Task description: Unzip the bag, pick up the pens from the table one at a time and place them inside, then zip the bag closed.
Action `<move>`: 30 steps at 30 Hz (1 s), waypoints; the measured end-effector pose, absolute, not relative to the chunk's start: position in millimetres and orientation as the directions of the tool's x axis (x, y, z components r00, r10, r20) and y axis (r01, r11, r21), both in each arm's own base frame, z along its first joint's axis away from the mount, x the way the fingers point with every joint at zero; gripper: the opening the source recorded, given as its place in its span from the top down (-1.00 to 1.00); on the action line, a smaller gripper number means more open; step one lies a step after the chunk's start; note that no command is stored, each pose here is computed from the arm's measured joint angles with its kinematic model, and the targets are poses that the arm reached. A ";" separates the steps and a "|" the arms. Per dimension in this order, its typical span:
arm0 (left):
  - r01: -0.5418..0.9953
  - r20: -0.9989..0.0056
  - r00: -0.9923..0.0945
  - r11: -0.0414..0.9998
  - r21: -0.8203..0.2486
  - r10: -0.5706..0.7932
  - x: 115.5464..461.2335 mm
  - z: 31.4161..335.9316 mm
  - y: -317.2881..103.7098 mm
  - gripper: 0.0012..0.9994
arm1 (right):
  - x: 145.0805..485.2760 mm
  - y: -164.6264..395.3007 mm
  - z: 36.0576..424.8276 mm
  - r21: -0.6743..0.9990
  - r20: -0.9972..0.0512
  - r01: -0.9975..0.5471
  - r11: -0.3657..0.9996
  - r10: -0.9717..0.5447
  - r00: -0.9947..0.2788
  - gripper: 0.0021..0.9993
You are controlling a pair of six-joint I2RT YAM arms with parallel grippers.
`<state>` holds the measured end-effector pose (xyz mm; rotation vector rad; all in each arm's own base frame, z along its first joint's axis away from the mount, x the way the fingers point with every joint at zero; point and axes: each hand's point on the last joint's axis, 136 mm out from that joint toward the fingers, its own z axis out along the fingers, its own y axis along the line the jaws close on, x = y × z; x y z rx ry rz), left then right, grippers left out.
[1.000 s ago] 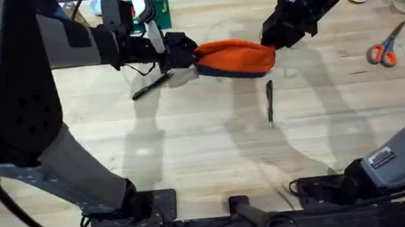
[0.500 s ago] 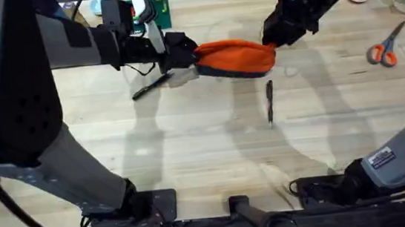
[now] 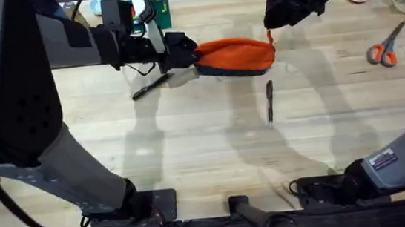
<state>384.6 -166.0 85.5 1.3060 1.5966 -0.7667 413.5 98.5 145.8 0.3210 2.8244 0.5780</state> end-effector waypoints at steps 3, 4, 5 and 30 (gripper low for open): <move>0.966 -0.915 -0.030 0.247 0.078 0.403 384.6 85.4 -166.0 0.92 | 415.5 98.7 149.1 0.411 -0.198 0.161 0.897 0.260 -0.945 0.94; 0.966 -0.915 -0.029 0.247 0.078 0.403 384.6 85.5 -166.0 0.92 | 416.0 98.8 149.8 0.412 -0.200 0.160 0.897 0.260 -0.945 0.94; 0.966 -0.915 -0.029 0.247 0.078 0.403 384.6 85.5 -166.0 0.92 | 416.4 98.8 150.2 0.412 -0.201 0.159 0.897 0.260 -0.944 0.94; 0.966 -0.915 -0.029 0.248 0.078 0.403 384.7 85.6 -166.0 0.92 | 420.6 99.2 166.8 0.418 -0.220 0.154 0.895 0.265 -0.939 -0.10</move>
